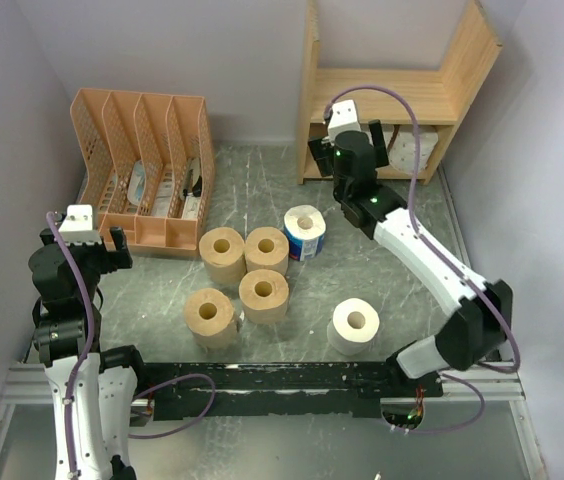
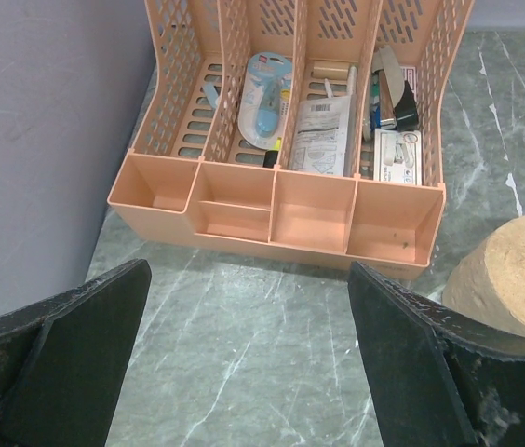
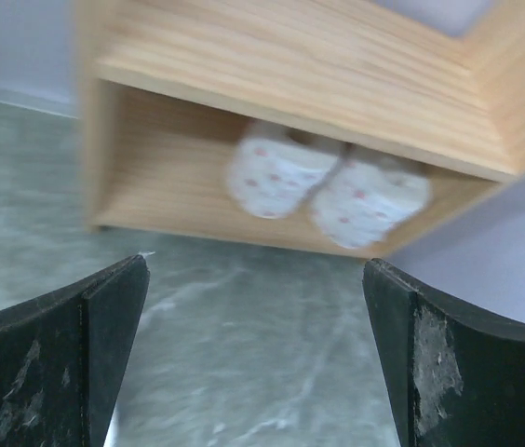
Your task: Place and organize the paper towels onto the shelf
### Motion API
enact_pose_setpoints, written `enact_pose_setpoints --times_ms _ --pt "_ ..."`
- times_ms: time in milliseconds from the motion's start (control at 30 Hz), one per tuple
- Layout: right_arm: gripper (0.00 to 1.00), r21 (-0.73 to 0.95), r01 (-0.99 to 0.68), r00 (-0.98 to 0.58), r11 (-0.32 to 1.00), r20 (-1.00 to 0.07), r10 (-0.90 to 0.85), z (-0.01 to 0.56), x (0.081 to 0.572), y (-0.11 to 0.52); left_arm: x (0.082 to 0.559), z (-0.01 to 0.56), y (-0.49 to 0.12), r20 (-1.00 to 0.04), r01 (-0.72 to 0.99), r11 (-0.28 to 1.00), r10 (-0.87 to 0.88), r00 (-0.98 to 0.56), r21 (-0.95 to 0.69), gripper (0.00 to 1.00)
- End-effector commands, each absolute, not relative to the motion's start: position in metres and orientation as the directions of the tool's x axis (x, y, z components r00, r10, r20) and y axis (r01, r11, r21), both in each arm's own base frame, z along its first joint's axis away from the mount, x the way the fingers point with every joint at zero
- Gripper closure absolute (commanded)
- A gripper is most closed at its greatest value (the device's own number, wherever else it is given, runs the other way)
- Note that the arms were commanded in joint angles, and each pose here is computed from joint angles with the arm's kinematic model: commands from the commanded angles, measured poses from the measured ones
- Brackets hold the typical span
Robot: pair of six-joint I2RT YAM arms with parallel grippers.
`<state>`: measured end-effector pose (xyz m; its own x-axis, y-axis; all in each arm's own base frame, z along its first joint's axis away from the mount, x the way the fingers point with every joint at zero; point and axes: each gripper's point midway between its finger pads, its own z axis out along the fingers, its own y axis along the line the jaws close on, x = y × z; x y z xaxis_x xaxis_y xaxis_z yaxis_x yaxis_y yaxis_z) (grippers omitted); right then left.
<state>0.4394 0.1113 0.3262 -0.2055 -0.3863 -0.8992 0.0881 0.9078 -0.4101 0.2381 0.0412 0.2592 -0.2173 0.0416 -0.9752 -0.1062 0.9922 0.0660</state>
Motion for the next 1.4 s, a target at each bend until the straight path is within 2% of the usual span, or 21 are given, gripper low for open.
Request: enact_pose_setpoints --times_ms 0,100,200,267,333,467,600,667,833,1200,1367 --pt "0.00 -0.196 -0.269 -0.362 0.943 -0.887 -0.288 0.278 0.385 0.160 0.241 0.264 0.043 -0.980 -0.109 0.992 0.043 -0.194 0.065 0.00" --pt "0.00 -0.321 -0.436 -0.325 0.840 -0.815 -0.480 0.245 0.348 0.189 0.240 0.264 0.041 -0.980 -0.102 0.993 0.046 -0.194 0.066 0.01" --pt "0.00 -0.467 -0.534 -0.330 0.705 -0.652 -0.682 0.210 0.324 0.186 0.240 0.264 0.041 -0.980 -0.102 0.993 0.046 -0.195 0.067 0.00" --pt "0.00 -0.529 -0.621 -0.268 0.577 -0.549 -0.792 0.193 0.312 0.183 0.240 0.264 0.041 -0.980 -0.098 0.993 0.048 -0.193 0.068 0.00" --pt "0.00 -0.593 -0.640 -0.153 0.489 -0.525 -0.837 0.193 0.311 0.184 0.240 0.264 0.041 -0.980 -0.096 0.993 0.050 -0.192 0.069 0.00" --pt "0.00 -0.649 -0.657 0.074 0.385 -0.563 -0.823 0.216 0.314 0.209 0.239 0.265 0.042 -0.981 -0.102 0.992 0.051 -0.189 0.071 0.00" --pt "0.01 -0.645 -0.689 0.147 0.331 -0.571 -0.807 0.215 0.323 0.223 0.238 0.266 0.041 -0.981 -0.099 0.993 0.052 -0.188 0.071 0.02" --pt "0.05 -0.606 -0.740 0.191 0.290 -0.603 -0.775 0.207 0.325 0.234 0.238 0.266 0.040 -0.981 -0.095 0.993 0.052 -0.186 0.071 0.03" --pt "0.13 -0.505 -0.829 0.179 0.239 -0.646 -0.742 0.179 0.338 0.237 0.238 0.267 0.036 -0.981 -0.068 0.995 0.061 -0.183 0.075 0.10" --pt "0.09 -0.419 -0.887 0.168 0.192 -0.681 -0.713 0.154 0.350 0.235 0.237 0.268 0.033 -0.982 -0.055 0.995 0.067 -0.175 0.078 0.12" --pt "0.09 -0.391 -0.896 0.133 0.211 -0.689 -0.712 0.141 0.363 0.232 0.237 0.268 0.033 -0.982 -0.053 0.996 0.068 -0.177 0.079 0.14"
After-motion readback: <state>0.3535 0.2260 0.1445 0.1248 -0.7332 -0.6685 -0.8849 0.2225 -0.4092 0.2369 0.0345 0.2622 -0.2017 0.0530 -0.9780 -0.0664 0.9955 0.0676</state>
